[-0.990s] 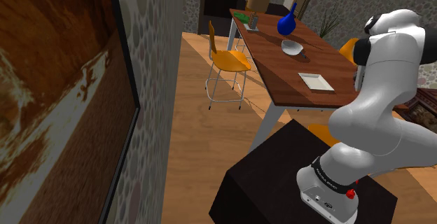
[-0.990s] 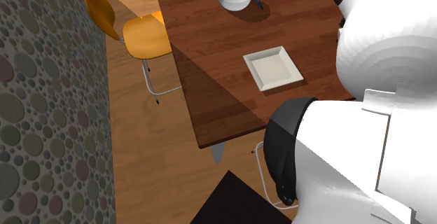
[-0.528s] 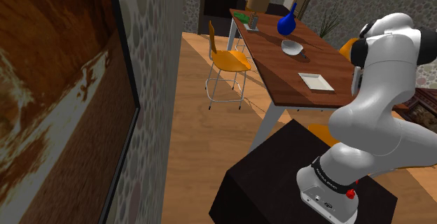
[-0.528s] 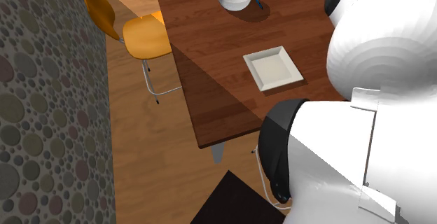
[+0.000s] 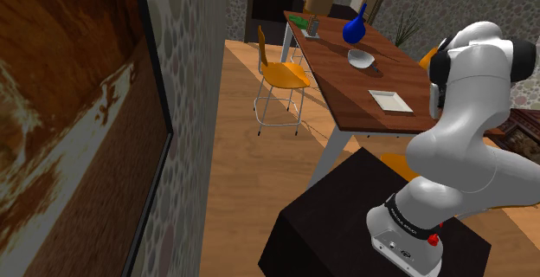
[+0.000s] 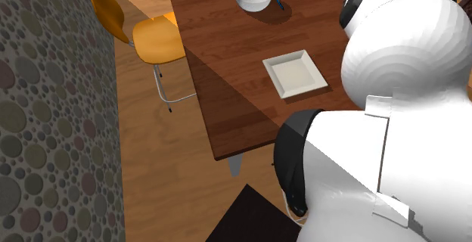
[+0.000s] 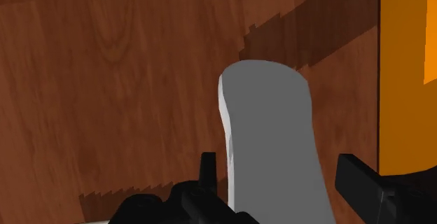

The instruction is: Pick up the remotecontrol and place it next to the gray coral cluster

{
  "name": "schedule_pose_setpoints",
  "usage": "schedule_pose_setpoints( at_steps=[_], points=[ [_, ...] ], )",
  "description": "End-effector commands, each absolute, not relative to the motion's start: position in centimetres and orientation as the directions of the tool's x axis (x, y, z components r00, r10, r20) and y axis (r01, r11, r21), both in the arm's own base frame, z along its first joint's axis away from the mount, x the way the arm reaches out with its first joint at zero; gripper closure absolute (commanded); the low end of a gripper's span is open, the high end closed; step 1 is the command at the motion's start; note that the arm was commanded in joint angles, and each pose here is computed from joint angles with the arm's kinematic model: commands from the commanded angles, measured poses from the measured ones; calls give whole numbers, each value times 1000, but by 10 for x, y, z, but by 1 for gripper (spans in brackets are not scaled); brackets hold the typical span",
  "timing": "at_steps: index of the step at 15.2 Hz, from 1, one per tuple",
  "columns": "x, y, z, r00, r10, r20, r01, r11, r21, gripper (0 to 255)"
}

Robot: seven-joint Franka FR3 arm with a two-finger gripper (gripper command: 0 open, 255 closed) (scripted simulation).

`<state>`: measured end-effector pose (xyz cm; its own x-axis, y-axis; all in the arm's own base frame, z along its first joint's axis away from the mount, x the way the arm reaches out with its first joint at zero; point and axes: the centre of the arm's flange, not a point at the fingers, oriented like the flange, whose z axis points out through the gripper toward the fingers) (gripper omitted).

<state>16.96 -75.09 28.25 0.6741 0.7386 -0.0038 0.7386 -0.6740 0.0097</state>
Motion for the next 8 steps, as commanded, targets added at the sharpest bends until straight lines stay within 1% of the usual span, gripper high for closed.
schedule_pose_setpoints(
  at_steps=[1,8],
  points=[
    [165,-750,266,678,735,-1,735,-678,-2,255],
    [165,-750,229,678,735,-1,735,-678,-2,255]
  ],
)
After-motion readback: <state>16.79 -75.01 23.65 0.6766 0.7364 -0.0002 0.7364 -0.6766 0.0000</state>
